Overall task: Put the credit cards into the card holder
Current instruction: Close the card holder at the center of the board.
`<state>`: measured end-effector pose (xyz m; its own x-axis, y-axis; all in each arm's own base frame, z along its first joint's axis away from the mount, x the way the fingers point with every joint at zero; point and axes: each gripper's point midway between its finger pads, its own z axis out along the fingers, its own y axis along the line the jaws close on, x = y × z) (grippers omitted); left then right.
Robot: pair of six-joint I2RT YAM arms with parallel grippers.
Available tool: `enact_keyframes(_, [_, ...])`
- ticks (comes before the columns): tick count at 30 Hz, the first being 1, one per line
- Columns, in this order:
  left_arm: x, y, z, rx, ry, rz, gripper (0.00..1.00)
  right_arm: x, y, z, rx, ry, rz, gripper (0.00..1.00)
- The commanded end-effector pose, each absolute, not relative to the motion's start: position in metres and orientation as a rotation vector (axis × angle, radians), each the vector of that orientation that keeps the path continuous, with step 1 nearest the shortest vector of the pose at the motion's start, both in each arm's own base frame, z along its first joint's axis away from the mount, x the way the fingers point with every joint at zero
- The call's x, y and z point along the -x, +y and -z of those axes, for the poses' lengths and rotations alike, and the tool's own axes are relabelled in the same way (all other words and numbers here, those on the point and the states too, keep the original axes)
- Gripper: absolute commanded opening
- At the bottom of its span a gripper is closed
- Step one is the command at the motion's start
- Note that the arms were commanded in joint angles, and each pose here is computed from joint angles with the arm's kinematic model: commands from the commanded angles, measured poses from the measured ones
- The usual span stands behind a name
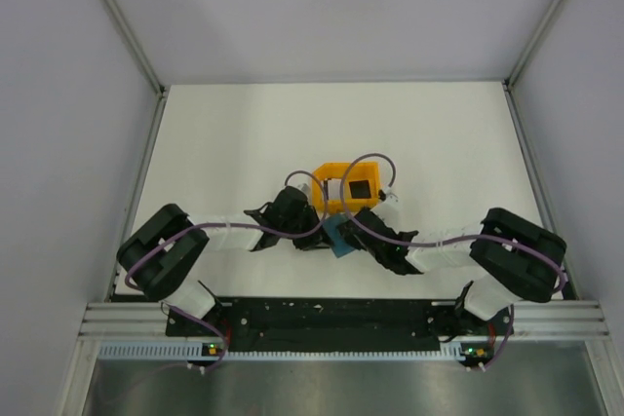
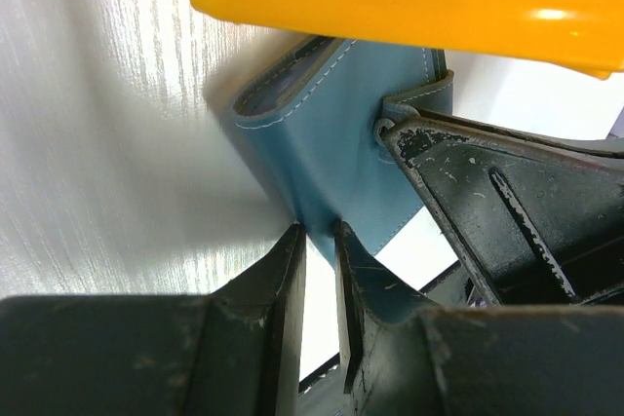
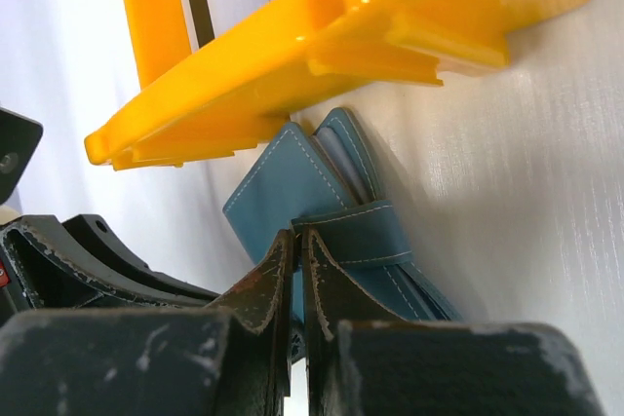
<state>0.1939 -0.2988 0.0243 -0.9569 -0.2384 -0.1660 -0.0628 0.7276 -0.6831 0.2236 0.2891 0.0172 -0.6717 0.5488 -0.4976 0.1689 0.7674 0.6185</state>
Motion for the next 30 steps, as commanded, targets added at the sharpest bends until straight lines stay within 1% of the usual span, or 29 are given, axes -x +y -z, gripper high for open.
enact_keyframes(1, [-0.198,-0.305,-0.031,0.232,2.644,1.089,0.22,-0.095,0.181,0.101,-0.353,2.865,-0.129,0.00])
enact_keyframes(5, [-0.201,-0.306,-0.034,0.224,2.637,1.085,0.21,-0.118,0.202,0.076,-0.195,2.800,-0.178,0.00])
enact_keyframes(8, [-0.207,-0.309,-0.045,0.193,2.611,1.087,0.21,-0.128,0.212,0.054,-0.176,2.772,-0.207,0.00])
enact_keyframes(11, [-0.214,-0.307,-0.052,0.169,2.591,1.035,0.22,-0.129,0.215,0.039,-0.191,2.762,-0.240,0.00])
enact_keyframes(16, [-0.226,-0.308,-0.059,0.105,2.583,0.967,0.22,-0.128,0.210,0.029,-0.163,2.756,-0.236,0.00])
enact_keyframes(20, [-0.227,-0.309,-0.060,0.077,2.600,0.947,0.22,-0.131,0.213,0.029,-0.059,2.759,-0.206,0.00])
enact_keyframes(24, [-0.223,-0.310,-0.062,0.050,2.601,0.967,0.22,-0.139,0.225,0.016,-0.013,2.738,-0.250,0.00])
enact_keyframes(30, [-0.205,-0.321,-0.066,-0.019,2.621,1.105,0.23,-0.156,0.222,-0.006,-0.042,2.681,-0.272,0.00])
